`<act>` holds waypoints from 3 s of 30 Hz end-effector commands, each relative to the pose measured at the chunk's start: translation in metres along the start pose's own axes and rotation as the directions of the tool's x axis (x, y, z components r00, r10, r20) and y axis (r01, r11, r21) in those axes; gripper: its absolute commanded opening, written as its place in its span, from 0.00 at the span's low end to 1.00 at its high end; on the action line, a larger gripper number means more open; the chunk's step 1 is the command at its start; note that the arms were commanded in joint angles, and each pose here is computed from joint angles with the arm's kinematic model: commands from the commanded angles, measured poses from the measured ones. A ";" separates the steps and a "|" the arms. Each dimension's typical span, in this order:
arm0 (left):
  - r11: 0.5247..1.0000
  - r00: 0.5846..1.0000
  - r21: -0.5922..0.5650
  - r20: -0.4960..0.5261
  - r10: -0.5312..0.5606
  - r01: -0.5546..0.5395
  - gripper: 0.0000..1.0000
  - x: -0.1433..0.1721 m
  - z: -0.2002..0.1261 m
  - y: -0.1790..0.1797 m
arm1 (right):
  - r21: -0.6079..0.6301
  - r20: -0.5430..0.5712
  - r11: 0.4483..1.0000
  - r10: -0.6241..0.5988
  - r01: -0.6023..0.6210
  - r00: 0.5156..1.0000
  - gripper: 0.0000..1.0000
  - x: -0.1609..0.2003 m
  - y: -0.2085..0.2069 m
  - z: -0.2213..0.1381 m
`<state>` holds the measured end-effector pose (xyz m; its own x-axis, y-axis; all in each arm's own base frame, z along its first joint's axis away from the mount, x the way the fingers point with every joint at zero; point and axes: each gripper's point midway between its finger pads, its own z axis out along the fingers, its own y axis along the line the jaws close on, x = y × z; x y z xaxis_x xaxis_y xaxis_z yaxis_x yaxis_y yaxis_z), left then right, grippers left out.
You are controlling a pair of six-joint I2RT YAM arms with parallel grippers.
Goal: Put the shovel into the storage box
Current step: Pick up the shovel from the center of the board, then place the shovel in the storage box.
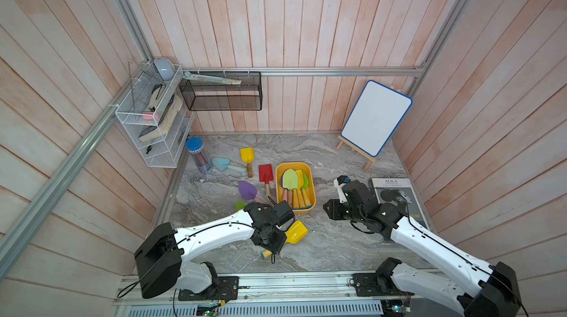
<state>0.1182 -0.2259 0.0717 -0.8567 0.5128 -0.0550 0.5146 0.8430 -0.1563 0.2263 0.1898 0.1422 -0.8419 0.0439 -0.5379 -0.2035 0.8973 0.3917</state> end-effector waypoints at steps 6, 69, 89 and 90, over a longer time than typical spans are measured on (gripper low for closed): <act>0.999 0.996 -0.010 -0.079 0.049 -0.050 0.58 0.009 0.024 0.002 | -0.006 0.009 1.000 0.019 -0.018 1.000 0.40 0.003 -0.003 -0.001; 0.990 0.987 0.105 0.124 -0.105 0.092 0.04 -0.078 -0.073 -0.067 | 0.017 0.171 0.994 0.104 -0.108 0.980 0.40 -0.050 0.009 -0.051; 0.967 0.962 0.168 0.161 -0.219 0.192 0.03 -0.169 -0.063 -0.050 | -0.024 0.173 1.000 0.021 -0.017 0.985 0.40 -0.096 0.049 -0.015; 0.966 0.963 0.177 0.161 -0.216 0.187 0.03 -0.169 -0.065 -0.052 | -0.023 0.170 1.000 0.017 -0.014 0.985 0.40 -0.097 0.050 -0.012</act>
<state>0.2351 -0.3267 0.1341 -0.9561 0.2648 -0.1253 0.2893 0.9207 -0.2620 0.2831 0.2172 0.2139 -0.7664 0.1498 -0.6246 -0.1680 0.8919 0.4200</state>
